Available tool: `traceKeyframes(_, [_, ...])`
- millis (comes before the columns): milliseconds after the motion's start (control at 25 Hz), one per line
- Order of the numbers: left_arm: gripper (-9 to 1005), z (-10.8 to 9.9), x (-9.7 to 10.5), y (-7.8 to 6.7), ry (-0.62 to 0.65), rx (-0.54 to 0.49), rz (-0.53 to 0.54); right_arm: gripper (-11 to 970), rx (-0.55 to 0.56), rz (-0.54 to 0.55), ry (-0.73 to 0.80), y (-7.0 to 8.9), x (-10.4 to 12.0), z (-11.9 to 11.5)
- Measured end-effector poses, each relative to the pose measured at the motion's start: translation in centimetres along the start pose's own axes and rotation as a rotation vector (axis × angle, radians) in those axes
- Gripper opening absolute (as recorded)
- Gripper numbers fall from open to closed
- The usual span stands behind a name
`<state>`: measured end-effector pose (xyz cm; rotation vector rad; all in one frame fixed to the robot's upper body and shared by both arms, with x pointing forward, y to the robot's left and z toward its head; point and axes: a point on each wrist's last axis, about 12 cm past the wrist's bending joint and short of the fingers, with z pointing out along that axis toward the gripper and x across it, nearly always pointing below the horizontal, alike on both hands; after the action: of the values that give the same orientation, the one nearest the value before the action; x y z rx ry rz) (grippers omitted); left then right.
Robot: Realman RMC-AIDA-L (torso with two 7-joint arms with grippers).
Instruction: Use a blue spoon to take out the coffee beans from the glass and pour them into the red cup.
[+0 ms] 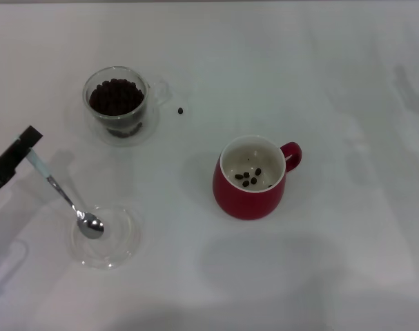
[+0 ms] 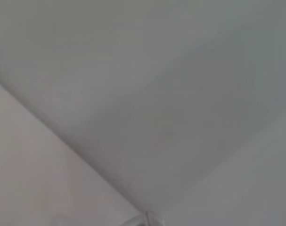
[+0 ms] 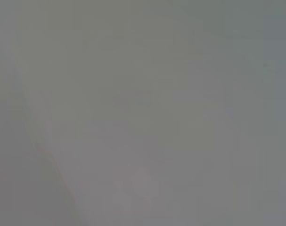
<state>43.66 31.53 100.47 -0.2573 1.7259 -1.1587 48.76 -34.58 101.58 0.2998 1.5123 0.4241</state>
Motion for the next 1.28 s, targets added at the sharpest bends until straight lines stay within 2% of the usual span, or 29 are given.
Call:
traceKeyframes(280, [135,0.7,0.8,0.4,0.030,-0.051,-0.009,832,-0.013,0.000,-0.016,0.1,-0.2,-0.1])
traceKeyframes(600, [137,2.1,1.8,0.3,0.118,-0.046,0.018,831,-0.011,0.000,-0.022,0.1,-0.3,-0.1])
traceKeyframes(960, [136,2.3,2.2,0.3,0.159,-0.047,0.035,832,-0.003,-0.001,-0.031,-0.2,-0.4,-0.4])
traceKeyframes(1280, [317,2.2,2.3,0.3,0.158,-0.051,0.083,831,-0.002,0.010,-0.043,-0.4,-0.6,-0.8])
